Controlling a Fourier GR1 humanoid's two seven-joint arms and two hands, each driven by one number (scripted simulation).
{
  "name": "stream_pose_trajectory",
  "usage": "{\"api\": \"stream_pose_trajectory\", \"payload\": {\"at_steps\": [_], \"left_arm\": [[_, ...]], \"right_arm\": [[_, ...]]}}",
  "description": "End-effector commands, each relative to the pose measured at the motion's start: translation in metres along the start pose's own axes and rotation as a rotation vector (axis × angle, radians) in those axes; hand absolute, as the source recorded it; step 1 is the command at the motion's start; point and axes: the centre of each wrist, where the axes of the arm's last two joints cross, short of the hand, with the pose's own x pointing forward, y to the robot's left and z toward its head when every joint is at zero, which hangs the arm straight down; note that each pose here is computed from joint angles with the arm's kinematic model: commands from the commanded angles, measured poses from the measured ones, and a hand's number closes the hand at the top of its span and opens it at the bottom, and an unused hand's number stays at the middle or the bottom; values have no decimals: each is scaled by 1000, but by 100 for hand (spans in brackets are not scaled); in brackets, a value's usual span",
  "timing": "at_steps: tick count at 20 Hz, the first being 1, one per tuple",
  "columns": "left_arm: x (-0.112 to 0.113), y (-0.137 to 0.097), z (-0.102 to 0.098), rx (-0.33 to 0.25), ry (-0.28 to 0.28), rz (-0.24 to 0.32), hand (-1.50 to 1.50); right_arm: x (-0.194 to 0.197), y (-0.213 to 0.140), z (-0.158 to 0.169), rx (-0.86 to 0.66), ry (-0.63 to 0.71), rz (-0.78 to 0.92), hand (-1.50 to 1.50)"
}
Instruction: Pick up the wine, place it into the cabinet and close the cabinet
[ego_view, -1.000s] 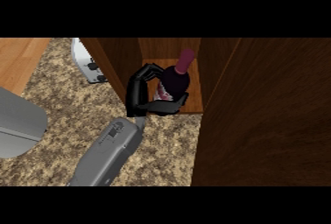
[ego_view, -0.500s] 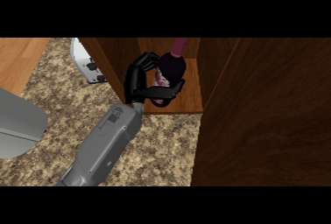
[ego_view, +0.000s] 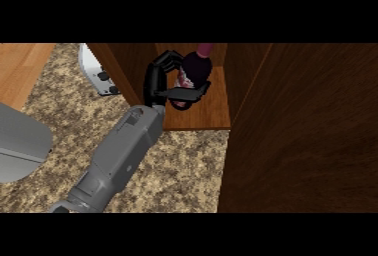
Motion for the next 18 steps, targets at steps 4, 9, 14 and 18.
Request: {"api": "stream_pose_trajectory", "payload": {"at_steps": [4,9,14,18], "left_arm": [[6,-5,-19,43,-91,-88,150],[8,-5,-26,89,-106,-102,150],[7,5,-33,72,-102,-80,150],[8,0,-35,124,-5,-11,150]], "right_arm": [[3,2,14,38,-53,-49,-150],[14,4,13,44,-51,-56,-150],[20,11,14,43,-37,-53,-150],[10,12,4,55,-57,-50,-150]]}}
